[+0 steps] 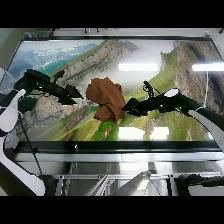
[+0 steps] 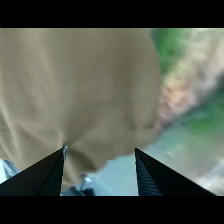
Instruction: Fold the shirts.
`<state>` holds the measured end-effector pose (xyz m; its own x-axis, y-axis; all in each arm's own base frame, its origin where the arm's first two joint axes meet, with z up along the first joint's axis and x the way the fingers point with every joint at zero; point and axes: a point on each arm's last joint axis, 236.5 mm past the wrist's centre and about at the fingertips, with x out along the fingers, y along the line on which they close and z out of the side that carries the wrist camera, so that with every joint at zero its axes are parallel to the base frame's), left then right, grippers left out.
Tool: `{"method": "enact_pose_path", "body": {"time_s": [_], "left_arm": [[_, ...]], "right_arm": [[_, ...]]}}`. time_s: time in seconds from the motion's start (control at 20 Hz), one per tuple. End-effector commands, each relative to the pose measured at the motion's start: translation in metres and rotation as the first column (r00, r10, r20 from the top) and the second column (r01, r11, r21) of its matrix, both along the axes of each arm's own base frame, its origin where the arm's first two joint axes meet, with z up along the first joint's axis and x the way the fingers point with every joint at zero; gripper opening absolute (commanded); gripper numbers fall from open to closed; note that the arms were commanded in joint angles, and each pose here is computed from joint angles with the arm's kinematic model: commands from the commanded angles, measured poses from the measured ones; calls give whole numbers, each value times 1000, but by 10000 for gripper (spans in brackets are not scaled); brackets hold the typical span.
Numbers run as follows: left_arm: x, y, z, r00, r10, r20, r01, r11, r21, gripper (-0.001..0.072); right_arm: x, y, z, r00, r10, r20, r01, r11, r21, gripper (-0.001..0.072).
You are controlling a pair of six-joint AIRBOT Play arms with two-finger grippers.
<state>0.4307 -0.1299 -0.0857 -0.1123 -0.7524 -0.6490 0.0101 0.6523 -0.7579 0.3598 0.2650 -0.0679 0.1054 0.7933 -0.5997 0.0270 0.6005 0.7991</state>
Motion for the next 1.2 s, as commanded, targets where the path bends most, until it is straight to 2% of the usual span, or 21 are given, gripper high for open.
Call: {"method": "enact_pose_path", "body": {"time_s": [0.0, 0.3, 0.35, 0.45, 0.6, 0.65, 0.7, 0.8, 0.9, 1.05, 1.15], "left_arm": [[14, -33, -13, 998, -59, 27, 59, 998, -28, 711], [45, -80, -7, 987, -119, 111, 121, 993, -12, 692], [48, -83, -4, 985, -124, 124, 126, 992, -12, 534], [53, -85, 3, 980, -128, 151, 131, 991, -10, 7], [51, -82, 13, 977, -151, 153, 156, 988, -18, 19], [49, -80, 16, 976, -158, 147, 163, 986, -24, 18], [46, -78, 20, 976, -166, 142, 172, 985, -27, 18], [40, -74, 42, 971, -185, 150, 192, 981, -37, 18], [37, -76, 97, 959, -178, 221, 203, 975, -96, 18], [14, -75, 207, 903, -175, 391, 250, 956, -150, 18], [-28, -76, 294, 811, -197, 550, 307, 945, -113, 19]], "right_arm": [[2, 11, 5, 1000, -10, 0, 10, 999, 51, 499], [0, 16, 4, 1000, -8, -8, 9, 998, 60, 499], [0, 16, 4, 1000, -7, -9, 8, 998, 60, 499], [0, 16, 2, 1000, -7, -11, 8, 998, 58, 499], [-3, 17, -12, 999, -9, -46, 12, 999, 53, 477], [-4, 20, -14, 999, 7, -42, -4, 997, 71, 164], [-4, 24, -9, 1000, 27, -17, -25, 994, 106, 23], [-4, 34, 24, 995, 70, 75, -85, 972, 220, 25], [-3, 29, 80, 981, 77, 177, -133, 935, 328, 24], [-13, -11, 187, 920, 48, 388, -209, 899, 385, 25], [-36, -42, 272, 821, -20, 571, -249, 888, 388, 26]]}}
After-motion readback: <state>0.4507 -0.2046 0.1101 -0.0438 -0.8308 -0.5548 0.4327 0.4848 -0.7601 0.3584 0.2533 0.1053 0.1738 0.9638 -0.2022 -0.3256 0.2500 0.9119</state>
